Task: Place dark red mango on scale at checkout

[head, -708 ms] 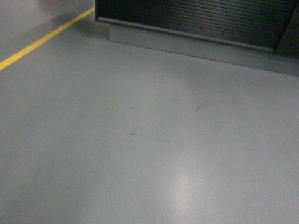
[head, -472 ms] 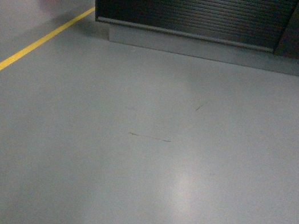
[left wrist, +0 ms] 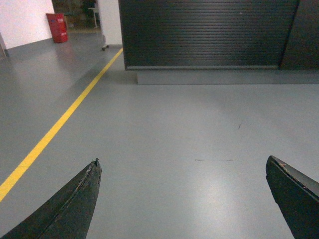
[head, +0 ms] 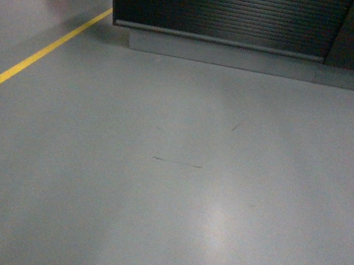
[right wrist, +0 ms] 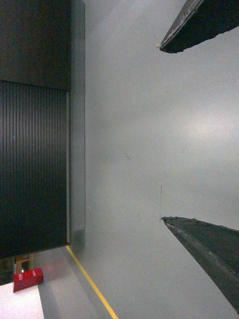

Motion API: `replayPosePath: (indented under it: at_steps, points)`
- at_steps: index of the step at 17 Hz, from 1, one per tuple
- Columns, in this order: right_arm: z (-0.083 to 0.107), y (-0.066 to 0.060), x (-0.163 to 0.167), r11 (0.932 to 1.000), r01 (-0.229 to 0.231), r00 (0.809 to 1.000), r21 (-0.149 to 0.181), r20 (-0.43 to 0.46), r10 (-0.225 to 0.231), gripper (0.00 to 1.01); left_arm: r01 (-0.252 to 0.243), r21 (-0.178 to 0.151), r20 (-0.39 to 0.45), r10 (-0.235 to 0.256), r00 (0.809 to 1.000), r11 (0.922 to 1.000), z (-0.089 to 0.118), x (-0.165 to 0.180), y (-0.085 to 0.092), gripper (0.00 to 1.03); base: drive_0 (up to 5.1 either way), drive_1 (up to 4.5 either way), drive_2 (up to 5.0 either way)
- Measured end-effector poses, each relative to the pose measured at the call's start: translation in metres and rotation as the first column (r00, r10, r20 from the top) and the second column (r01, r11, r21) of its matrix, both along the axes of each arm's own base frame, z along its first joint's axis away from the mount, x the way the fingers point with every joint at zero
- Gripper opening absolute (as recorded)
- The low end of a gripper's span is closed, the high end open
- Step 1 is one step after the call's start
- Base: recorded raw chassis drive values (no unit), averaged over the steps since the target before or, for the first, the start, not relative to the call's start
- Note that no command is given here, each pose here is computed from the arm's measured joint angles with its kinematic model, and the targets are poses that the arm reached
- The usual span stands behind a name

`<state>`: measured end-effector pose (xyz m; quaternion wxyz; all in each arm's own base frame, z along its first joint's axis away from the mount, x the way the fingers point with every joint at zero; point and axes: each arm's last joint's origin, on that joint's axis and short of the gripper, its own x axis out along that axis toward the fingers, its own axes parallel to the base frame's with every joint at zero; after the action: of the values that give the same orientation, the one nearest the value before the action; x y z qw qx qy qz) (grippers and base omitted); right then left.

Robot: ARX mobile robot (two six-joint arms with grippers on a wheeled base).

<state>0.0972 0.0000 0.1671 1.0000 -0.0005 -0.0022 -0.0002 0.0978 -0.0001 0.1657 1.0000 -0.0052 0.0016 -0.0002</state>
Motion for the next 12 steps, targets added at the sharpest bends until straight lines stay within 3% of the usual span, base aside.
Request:
replayPosePath:
  at_steps: [7, 12]
  points:
    - [0.0, 0.0, 0.0, 1.0, 0.0, 1.0, 0.0, 0.0, 0.0, 0.98, 0.0, 0.0, 0.0, 0.0, 1.0, 1.0, 0.0, 0.0, 0.0, 0.98, 0.0, 0.0, 0.0]
    - [0.0001, 0.0, 0.0, 1.0, 0.0, 1.0, 0.0, 0.001, 0.0, 0.98, 0.0, 0.0, 0.0, 0.0, 1.0, 1.0, 0.0, 0.0, 0.0, 0.98, 0.0, 4.27, -4.4]
